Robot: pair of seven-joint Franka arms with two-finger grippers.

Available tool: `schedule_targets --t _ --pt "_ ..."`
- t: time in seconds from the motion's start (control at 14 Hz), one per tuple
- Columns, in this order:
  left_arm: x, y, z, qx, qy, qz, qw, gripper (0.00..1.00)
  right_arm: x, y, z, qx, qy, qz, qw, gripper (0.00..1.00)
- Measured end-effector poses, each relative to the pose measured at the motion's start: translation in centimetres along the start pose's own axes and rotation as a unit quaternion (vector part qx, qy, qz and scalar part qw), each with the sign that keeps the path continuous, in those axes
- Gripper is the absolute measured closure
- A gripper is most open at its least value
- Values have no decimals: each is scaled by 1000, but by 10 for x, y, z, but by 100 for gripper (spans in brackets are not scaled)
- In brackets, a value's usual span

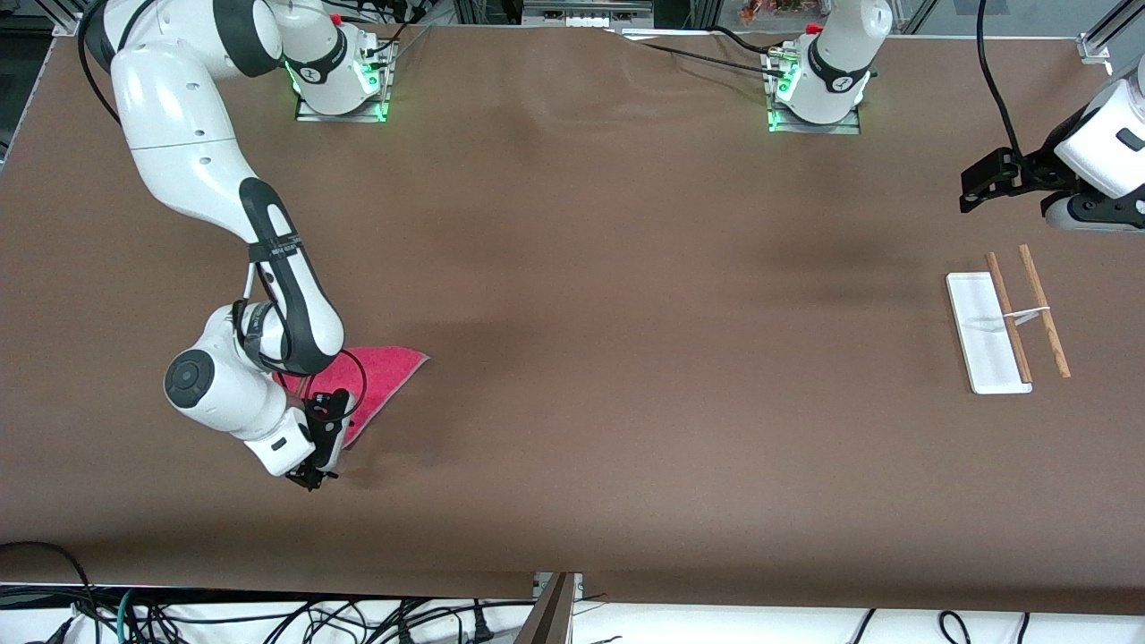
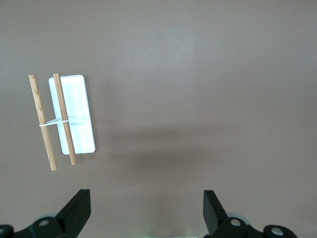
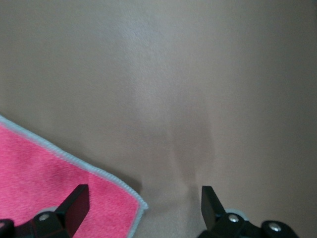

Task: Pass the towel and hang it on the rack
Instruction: 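Reach the right gripper down and grasp the pink towel's corner, then lift the towel with the right gripper while the left gripper approaches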

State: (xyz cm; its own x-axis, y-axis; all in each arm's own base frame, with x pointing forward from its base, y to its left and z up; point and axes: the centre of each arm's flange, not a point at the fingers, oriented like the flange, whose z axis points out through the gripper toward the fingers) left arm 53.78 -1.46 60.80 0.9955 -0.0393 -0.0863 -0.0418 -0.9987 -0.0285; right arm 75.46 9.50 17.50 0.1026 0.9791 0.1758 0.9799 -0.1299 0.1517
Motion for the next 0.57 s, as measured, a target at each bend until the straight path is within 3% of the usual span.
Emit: schedule_targets --t 0.36,0.5,0.57 --pt "0 0 0 0 0 0 1000 0 -11 2 5 2 19 30 999 3" --pt "0 0 0 0 0 0 1000 0 -14 2 5 5 20 34 999 19" --pt "0 0 0 0 0 0 1000 0 -15 3 4 3 20 34 999 33"
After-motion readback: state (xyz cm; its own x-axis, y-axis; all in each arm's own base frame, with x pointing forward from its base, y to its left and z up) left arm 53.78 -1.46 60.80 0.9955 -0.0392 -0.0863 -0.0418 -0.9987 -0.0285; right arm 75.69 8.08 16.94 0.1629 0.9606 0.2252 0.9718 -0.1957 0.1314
